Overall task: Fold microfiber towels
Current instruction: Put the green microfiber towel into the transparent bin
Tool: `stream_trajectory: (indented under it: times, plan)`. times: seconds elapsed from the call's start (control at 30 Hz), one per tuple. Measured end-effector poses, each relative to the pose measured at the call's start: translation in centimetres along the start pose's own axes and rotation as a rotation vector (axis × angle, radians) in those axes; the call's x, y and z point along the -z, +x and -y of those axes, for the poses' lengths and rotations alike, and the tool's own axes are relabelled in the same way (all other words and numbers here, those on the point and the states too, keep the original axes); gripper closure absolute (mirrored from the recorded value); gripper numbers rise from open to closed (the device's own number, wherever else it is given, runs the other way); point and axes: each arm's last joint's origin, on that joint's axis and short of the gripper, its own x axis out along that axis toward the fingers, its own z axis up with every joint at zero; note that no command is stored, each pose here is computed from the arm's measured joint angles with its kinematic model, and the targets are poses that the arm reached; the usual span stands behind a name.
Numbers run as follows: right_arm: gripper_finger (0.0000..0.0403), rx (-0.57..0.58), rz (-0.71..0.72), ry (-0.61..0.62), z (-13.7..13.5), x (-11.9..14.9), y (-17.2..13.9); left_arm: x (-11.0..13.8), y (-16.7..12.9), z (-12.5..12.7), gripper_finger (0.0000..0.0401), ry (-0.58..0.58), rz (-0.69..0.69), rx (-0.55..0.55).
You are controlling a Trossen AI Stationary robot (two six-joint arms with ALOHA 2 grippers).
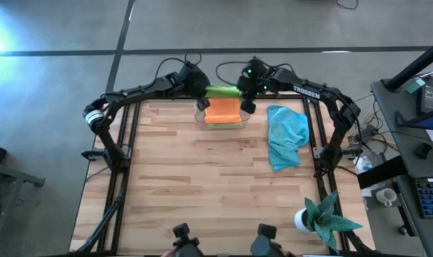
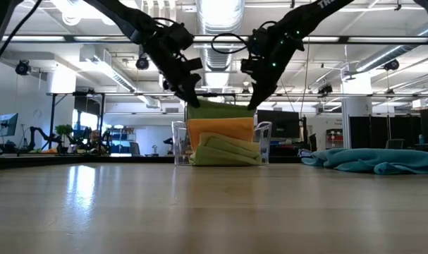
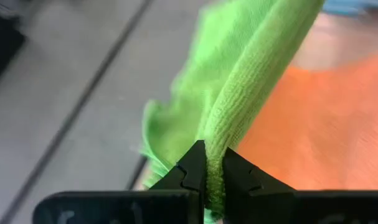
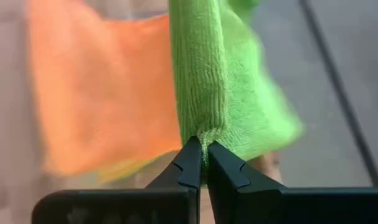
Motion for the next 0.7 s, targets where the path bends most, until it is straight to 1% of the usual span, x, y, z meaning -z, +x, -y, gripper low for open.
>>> stream_trajectory:
  times: [0.07,0.23,0.33,0.57,0.7]
  plan:
    - [0.0394,-0.031,-0.006,-0.011,-0.6,0.0,0.1,0.2,0.0,0.2,0.0393,0.002,-0.013,0.041]
    - [0.0394,-0.073,-0.015,-0.029,-1.6,-0.2,0.2,0.5,0.2,0.8,0.0393,0.009,-0.041,0.103]
    - [0.0394,-0.091,-0.039,-0.029,-1.9,0.1,0.3,0.8,0.4,1.3,0.0393,0.014,-0.049,0.120]
    - [0.0394,-0.125,-0.093,-0.024,-2.5,1.1,1.0,2.5,1.0,2.5,0.0393,0.016,-0.099,0.240]
    - [0.0394,-0.135,-0.106,-0.034,-3.0,1.2,1.2,2.6,1.0,3.1,0.0393,0.027,-0.106,0.252]
